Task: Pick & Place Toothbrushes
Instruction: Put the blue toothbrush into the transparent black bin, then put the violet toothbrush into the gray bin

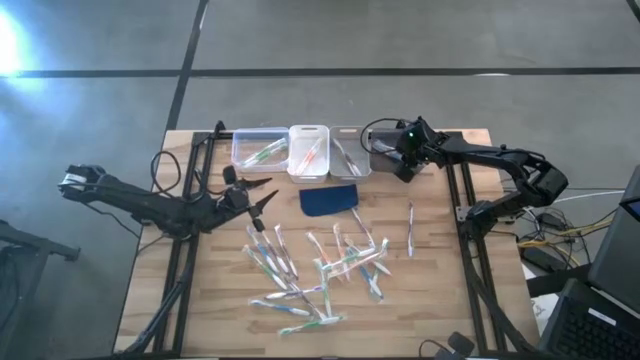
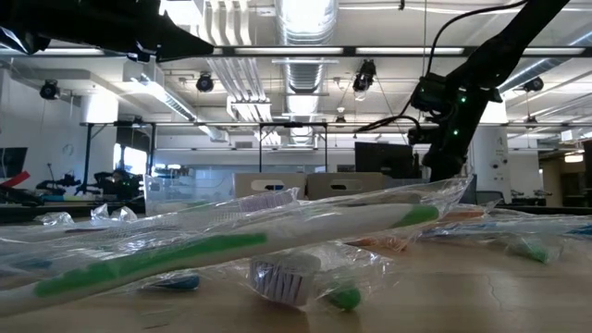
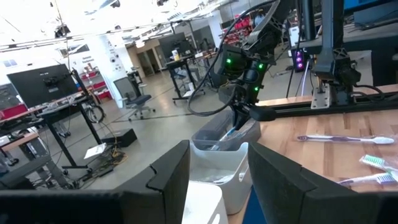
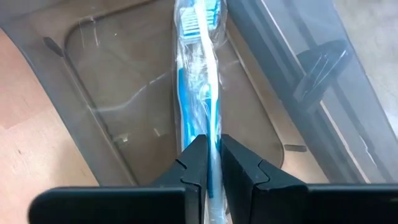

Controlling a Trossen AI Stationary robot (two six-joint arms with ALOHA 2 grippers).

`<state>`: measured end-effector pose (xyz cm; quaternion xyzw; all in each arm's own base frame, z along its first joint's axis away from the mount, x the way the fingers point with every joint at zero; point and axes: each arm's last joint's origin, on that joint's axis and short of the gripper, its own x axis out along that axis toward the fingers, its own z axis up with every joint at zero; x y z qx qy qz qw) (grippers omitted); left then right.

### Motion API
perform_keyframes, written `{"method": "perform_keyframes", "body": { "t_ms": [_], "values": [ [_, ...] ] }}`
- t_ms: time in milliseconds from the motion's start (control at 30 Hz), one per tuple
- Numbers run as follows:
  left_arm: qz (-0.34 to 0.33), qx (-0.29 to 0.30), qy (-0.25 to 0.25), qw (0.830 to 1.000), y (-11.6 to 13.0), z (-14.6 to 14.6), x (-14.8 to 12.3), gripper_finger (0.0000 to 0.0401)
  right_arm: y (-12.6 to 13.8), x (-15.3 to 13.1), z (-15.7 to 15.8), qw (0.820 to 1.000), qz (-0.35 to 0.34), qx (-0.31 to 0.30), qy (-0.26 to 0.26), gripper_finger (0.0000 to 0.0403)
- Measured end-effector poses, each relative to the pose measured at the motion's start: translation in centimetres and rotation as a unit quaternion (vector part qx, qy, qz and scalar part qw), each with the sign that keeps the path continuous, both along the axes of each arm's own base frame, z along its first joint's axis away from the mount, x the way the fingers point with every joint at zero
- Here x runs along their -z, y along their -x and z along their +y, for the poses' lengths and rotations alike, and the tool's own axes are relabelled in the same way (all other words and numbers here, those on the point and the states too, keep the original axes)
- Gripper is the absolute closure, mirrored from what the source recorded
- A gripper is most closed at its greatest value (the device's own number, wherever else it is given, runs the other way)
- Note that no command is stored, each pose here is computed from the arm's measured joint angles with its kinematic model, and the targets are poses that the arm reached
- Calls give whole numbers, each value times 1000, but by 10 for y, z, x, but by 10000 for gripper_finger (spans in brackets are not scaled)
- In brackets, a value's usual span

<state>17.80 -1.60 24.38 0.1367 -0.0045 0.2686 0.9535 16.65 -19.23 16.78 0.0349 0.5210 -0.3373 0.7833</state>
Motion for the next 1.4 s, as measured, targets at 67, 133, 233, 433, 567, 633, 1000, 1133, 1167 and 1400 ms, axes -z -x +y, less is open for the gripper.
{"method": "perform_keyframes", "body": {
  "t_ms": [67,133,233,433,567,633,1000,1133,1167,1400],
  "values": [
    [1,0,-1,1000,0,0,0,234,0,0,0,1000,1,0,0,358],
    [1,0,-2,1000,0,0,0,234,0,0,0,1000,5,-6,1,345],
    [2,0,-2,1000,0,0,0,234,0,0,0,1000,7,-8,1,321],
    [3,0,-2,1000,0,0,0,234,-1,-3,-1,1000,7,-9,1,263],
    [3,0,-3,1000,0,0,0,234,-3,-10,-3,1000,11,-7,-6,229],
    [1,0,-2,1000,0,0,0,234,-4,-16,-4,1000,11,-3,-9,216],
    [3,-1,-6,1000,0,0,0,234,-8,-63,-8,999,-8,37,-25,196],
    [6,-2,-12,1000,0,0,0,234,-8,-88,-8,996,-23,73,-40,212],
    [6,-2,-12,1000,0,0,0,234,-8,-95,-8,995,-28,83,-43,216],
    [6,-2,-12,1000,0,0,0,234,-17,-137,2,993,-49,92,-52,250]
  ]
}}
